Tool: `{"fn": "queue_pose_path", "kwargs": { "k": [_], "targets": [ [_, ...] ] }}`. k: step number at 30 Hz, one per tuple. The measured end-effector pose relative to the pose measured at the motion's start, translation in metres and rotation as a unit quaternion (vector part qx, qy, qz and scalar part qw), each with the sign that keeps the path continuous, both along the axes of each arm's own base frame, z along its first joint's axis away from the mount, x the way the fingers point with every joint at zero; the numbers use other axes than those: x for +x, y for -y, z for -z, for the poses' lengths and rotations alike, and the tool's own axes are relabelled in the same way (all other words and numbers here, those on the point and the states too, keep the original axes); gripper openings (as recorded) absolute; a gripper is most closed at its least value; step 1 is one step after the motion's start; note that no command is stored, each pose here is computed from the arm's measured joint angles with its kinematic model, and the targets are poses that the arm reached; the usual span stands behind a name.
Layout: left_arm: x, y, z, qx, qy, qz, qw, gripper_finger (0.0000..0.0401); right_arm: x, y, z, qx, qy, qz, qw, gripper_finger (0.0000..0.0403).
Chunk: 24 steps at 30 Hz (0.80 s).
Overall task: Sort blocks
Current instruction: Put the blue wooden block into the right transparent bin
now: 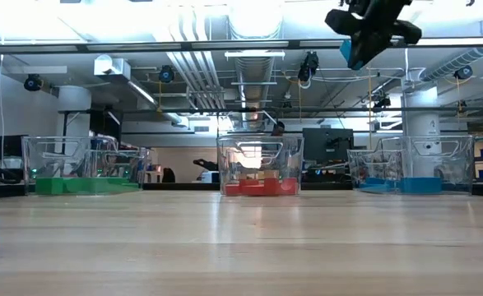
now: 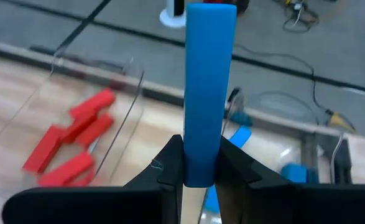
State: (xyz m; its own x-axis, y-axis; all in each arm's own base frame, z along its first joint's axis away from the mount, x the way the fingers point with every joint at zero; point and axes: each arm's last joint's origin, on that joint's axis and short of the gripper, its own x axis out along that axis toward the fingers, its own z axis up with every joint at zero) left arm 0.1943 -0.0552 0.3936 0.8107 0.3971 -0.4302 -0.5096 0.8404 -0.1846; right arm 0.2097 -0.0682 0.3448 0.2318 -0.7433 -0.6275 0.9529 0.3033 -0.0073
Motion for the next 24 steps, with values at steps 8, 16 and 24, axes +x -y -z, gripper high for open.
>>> {"fn": "queue_pose_path", "kwargs": {
  "k": [8, 16, 24],
  "targets": [
    [0.004, -0.011, -0.002, -0.002, 0.011, -0.028, 1.000, 0.0130, -0.017, 0.041, 0.013, -0.046, 0.022, 0.027, 0.998, 0.0050],
    [0.006, -0.022, -0.002, -0.001, 0.011, -0.055, 0.998, 0.0130, -0.035, 0.070, 0.053, -0.048, 0.035, 0.079, 0.995, 0.0050],
    [0.007, -0.031, -0.002, 0.006, 0.007, -0.074, 0.997, 0.0130, -0.041, 0.080, 0.091, -0.052, 0.057, 0.116, 0.990, 0.0050]
  ]
}}
